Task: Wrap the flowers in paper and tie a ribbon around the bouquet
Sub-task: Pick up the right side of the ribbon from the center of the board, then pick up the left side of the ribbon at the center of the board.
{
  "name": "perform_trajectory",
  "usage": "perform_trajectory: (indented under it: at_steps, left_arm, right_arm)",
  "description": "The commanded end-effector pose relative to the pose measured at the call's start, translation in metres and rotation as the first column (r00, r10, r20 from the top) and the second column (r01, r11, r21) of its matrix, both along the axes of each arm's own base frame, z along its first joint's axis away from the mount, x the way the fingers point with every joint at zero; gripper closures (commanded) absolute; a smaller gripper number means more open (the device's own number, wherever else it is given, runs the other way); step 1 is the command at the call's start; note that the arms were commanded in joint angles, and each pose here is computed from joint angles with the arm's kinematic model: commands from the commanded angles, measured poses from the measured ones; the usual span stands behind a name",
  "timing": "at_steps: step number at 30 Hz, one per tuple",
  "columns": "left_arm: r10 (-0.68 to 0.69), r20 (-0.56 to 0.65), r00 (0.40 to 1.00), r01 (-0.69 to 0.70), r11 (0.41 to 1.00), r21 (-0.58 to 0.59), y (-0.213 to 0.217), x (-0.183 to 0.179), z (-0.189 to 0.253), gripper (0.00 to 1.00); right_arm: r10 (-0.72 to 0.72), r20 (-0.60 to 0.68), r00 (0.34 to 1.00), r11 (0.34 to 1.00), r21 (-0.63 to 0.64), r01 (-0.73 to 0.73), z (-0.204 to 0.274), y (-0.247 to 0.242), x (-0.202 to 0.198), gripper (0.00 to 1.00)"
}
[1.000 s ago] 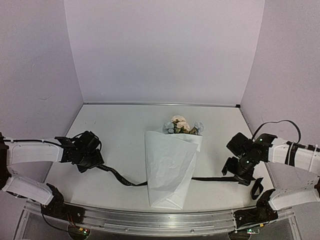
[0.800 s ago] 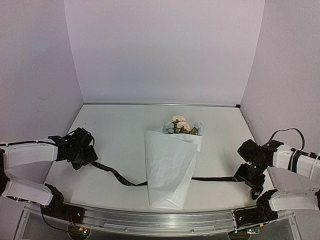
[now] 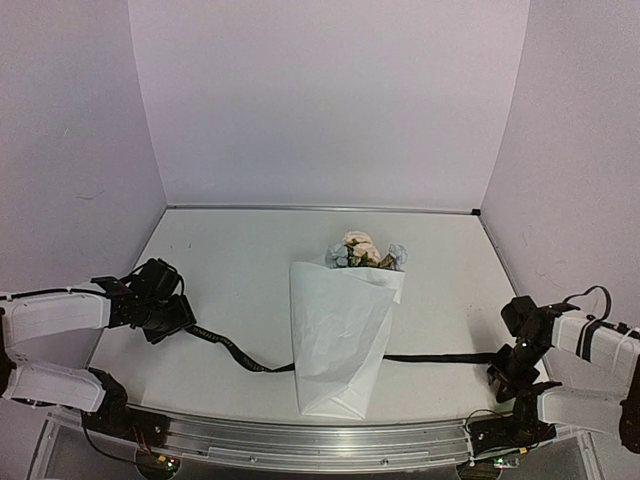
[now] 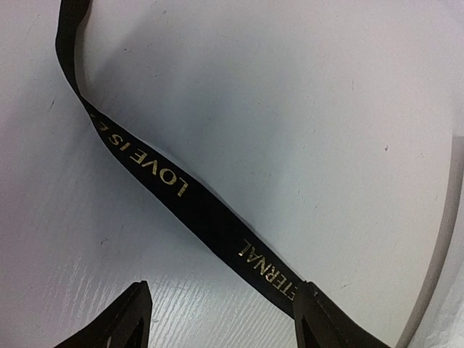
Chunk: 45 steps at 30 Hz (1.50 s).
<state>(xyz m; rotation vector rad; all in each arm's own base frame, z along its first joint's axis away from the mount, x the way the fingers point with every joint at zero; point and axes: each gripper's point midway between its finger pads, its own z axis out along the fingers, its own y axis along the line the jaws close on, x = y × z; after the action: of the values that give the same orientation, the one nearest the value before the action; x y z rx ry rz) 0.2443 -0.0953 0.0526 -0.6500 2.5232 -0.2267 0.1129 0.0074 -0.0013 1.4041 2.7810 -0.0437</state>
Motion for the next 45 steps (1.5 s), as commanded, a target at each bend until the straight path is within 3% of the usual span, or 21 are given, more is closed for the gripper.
perform_trajectory:
  at_steps: [1,4,15,18,26,30,38,45]
  left_arm:
    - [0.092,0.051,0.994,-0.094,0.995,0.023,0.019,0.003,0.013,0.29]
    - [0.164,0.079,0.983,-0.167,0.985,0.038,0.034,0.004,0.021,0.28]
    - [0.398,0.093,0.913,-0.402,0.915,0.028,0.101,0.036,0.026,0.24]
    - [0.416,0.107,0.903,-0.42,0.907,0.015,0.111,0.054,0.027,0.24]
    - [0.399,-0.007,0.917,-0.399,0.917,-0.005,0.104,0.077,-0.013,0.3]
    - [0.382,-0.05,0.923,-0.384,0.923,-0.038,0.095,0.083,-0.03,0.43]
    - [0.416,-0.027,0.909,-0.416,0.909,-0.023,0.103,0.099,-0.024,0.99]
    - [0.421,0.172,0.891,-0.432,0.901,0.032,0.123,0.127,0.05,1.0]
  right_arm:
    - [-0.053,-0.074,0.996,0.998,-0.023,0.052,-0.014,-0.008,-0.023,0.8]
    - [-0.054,-0.037,0.998,0.998,-0.024,0.053,-0.006,-0.008,-0.011,1.0]
    - [0.029,0.093,0.995,0.998,0.052,-0.034,0.047,0.008,0.051,1.0]
    - [0.047,0.116,0.992,0.995,0.086,-0.058,0.057,0.015,0.062,1.0]
    - [0.075,0.179,0.981,0.986,0.134,-0.1,0.075,0.025,0.077,1.0]
    - [0.079,0.2,0.977,0.98,0.165,-0.113,0.082,0.031,0.081,1.0]
    - [0.095,0.216,0.972,0.938,0.308,-0.16,0.098,0.063,0.095,1.0]
    - [0.306,0.253,0.918,0.867,0.323,-0.378,0.123,0.118,0.103,1.0]
